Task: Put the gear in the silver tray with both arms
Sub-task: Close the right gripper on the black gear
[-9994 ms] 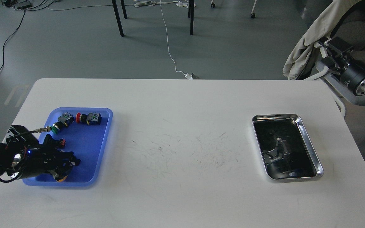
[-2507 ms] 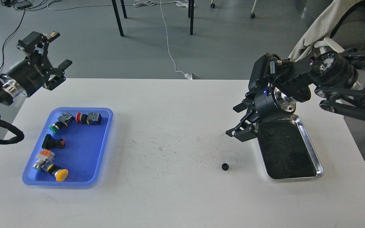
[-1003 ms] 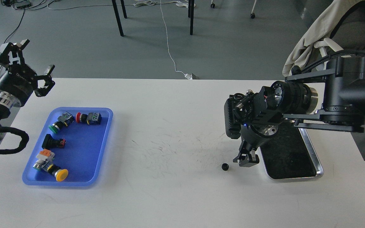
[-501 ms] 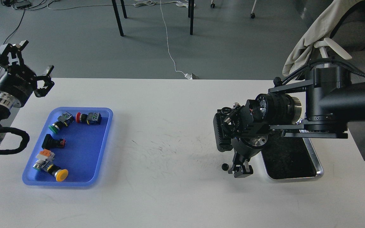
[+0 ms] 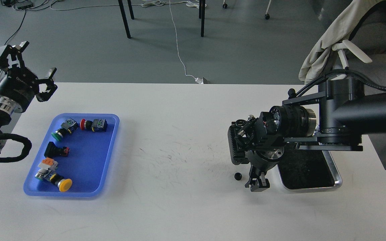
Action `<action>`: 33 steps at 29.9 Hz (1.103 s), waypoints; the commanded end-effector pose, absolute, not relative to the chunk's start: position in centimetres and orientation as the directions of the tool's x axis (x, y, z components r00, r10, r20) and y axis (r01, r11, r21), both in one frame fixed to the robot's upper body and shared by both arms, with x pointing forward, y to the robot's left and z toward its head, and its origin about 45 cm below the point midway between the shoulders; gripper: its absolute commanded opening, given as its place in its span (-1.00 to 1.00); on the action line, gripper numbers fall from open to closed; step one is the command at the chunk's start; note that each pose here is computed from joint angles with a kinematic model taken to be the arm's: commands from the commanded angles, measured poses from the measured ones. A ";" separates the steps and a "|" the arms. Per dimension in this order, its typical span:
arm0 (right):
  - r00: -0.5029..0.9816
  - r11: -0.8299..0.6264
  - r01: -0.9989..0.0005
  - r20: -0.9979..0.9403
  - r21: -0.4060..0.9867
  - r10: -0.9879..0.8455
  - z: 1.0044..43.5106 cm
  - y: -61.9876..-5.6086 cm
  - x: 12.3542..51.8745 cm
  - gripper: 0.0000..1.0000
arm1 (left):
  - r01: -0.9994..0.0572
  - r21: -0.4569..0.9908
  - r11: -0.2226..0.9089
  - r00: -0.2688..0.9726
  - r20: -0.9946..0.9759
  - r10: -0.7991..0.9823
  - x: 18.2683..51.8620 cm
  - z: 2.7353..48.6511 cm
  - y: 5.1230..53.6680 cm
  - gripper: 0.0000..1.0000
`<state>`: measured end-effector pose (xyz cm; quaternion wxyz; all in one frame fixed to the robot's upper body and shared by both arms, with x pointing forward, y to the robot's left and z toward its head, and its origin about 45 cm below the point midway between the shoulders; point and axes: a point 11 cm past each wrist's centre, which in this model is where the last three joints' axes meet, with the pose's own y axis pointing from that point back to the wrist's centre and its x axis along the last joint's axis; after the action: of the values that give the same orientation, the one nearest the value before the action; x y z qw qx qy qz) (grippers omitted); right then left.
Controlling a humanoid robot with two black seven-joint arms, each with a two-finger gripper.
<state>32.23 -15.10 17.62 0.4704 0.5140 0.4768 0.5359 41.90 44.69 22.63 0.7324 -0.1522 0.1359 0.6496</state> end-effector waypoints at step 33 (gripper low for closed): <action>-0.017 -0.094 -0.022 0.093 0.995 0.996 15.1 -13.7 32.9 0.02 | -0.993 -0.051 0.102 0.114 -0.396 0.911 41.9 22.9 45.0 0.97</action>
<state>32.83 -13.69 15.12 0.4770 0.5138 0.4749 0.5320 41.87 45.10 22.96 0.7302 -0.1542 0.1324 0.6523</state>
